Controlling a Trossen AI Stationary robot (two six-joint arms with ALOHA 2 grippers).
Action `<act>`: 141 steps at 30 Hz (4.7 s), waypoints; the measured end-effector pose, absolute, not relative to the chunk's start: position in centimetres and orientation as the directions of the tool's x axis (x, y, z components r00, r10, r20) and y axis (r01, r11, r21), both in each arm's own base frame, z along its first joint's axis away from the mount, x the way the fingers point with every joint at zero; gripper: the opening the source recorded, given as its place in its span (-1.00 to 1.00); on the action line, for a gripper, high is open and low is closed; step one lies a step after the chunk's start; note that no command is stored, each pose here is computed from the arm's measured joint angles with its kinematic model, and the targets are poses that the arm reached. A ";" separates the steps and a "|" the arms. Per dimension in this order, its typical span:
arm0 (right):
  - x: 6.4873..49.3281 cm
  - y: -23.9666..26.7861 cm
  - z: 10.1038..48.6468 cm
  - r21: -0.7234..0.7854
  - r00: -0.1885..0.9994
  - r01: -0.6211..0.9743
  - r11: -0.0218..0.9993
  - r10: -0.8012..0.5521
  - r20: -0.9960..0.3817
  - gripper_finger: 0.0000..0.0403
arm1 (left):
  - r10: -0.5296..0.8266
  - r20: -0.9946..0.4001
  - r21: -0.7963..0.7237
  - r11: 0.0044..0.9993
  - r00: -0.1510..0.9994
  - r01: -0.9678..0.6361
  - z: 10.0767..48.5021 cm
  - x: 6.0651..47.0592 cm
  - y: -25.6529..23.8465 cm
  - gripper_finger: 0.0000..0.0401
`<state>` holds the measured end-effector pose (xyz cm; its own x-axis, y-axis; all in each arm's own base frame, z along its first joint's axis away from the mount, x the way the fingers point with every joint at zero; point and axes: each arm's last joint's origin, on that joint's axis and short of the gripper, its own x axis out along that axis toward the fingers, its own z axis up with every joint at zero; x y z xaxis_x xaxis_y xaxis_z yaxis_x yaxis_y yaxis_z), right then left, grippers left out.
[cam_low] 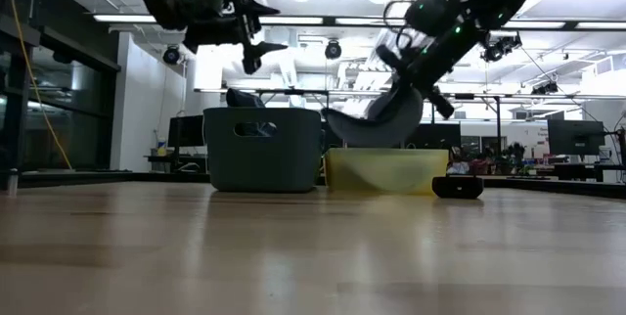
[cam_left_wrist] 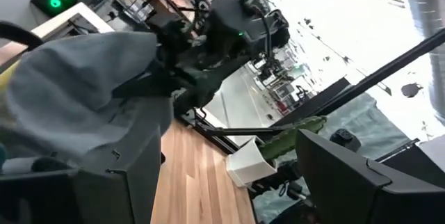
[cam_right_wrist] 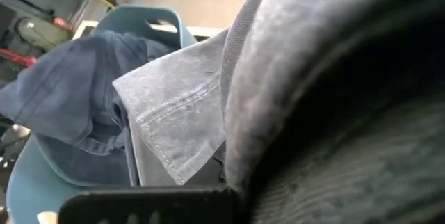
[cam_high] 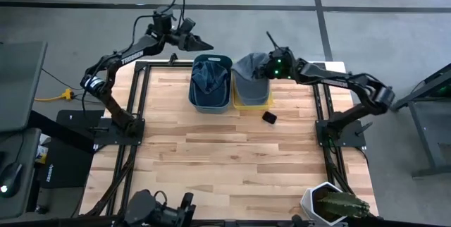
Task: Pick & Place hat
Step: Put the gray cap into the yellow bin, then return to Home Position
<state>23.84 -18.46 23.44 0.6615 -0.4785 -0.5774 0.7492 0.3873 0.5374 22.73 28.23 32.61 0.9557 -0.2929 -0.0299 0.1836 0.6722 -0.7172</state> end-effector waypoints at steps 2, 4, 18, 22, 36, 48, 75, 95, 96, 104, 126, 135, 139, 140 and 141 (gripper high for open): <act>24.4 -18.8 22.6 0.546 0.673 0.739 0.395 -0.457 -0.581 -0.98 | -0.278 -0.040 -0.715 0.678 0.960 0.167 33.2 22.4 27.7 0.37; 24.8 -19.1 21.9 0.551 0.680 0.734 0.398 -0.442 -0.586 -0.98 | -0.265 -0.050 -0.694 0.703 0.963 0.158 33.9 22.3 26.7 0.37; 25.3 -20.0 18.4 0.495 0.612 0.789 0.364 -0.382 -0.693 -0.98 | -0.163 -0.216 -0.576 0.817 0.963 0.009 36.7 21.6 19.5 0.37; 25.2 -20.1 17.4 0.491 0.579 0.814 0.312 -0.357 -0.733 -0.98 | -0.134 -0.231 -0.555 0.831 0.964 -0.018 37.3 21.7 17.9 0.37; 24.6 -20.5 16.9 0.467 0.549 0.833 0.295 -0.343 -0.763 -0.87 | -0.093 -0.246 -0.556 0.829 0.965 -0.061 37.9 22.3 16.3 0.37; 24.6 -20.5 16.9 0.484 0.572 0.816 0.318 -0.318 -0.756 -0.43 | -0.072 -0.250 -0.561 0.824 0.966 -0.084 37.9 22.3 16.4 0.37; 22.8 -20.2 19.0 0.456 0.552 0.826 0.331 -0.320 -0.770 0.05 | -0.070 -0.249 -0.571 0.816 0.966 -0.088 37.9 22.3 16.4 0.37; 19.1 -17.2 25.4 0.473 0.591 0.804 0.359 -0.401 -0.700 0.05 | 0.011 -0.252 -0.511 0.848 0.968 -0.143 39.5 20.0 14.7 0.37; 18.9 -17.0 25.7 0.484 0.605 0.794 0.368 -0.398 -0.689 0.05 | 0.024 -0.257 -0.505 0.849 0.966 -0.155 39.7 19.7 14.5 0.37; 17.4 -14.5 29.4 0.516 0.700 0.713 0.474 -0.441 -0.562 0.05 | 0.132 -0.284 -0.443 0.861 0.950 -0.252 39.7 17.5 13.0 0.37; 16.4 -3.4 33.9 0.338 0.760 0.649 0.681 -0.569 -0.313 0.05 | 0.335 -0.110 -0.607 0.723 0.936 -0.330 28.3 10.7 7.8 0.37; 16.8 0.0 28.9 0.453 0.819 0.555 0.698 -0.555 -0.148 0.05 | 0.369 0.001 -0.650 0.707 0.930 -0.279 24.8 7.9 5.5 0.37; 16.8 1.0 26.9 0.517 0.842 0.496 0.698 -0.531 -0.090 0.04 | 0.354 0.004 -0.669 0.696 0.935 -0.261 24.1 7.9 5.1 0.37; 16.8 1.2 26.6 0.528 0.844 0.486 0.696 -0.532 -0.076 0.04 | 0.355 -0.003 -0.670 0.693 0.935 -0.266 23.9 8.1 5.1 0.37; 16.8 1.3 26.4 0.537 0.843 0.480 0.694 -0.535 -0.063 0.04 | 0.360 -0.011 -0.671 0.689 0.933 -0.274 23.7 8.3 5.0 0.37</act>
<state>16.82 1.30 26.41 0.8428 -0.5345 -0.0635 0.4804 0.6937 0.5366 8.26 5.03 23.71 0.9329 0.3600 -0.0114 -0.2741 0.6889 -0.6710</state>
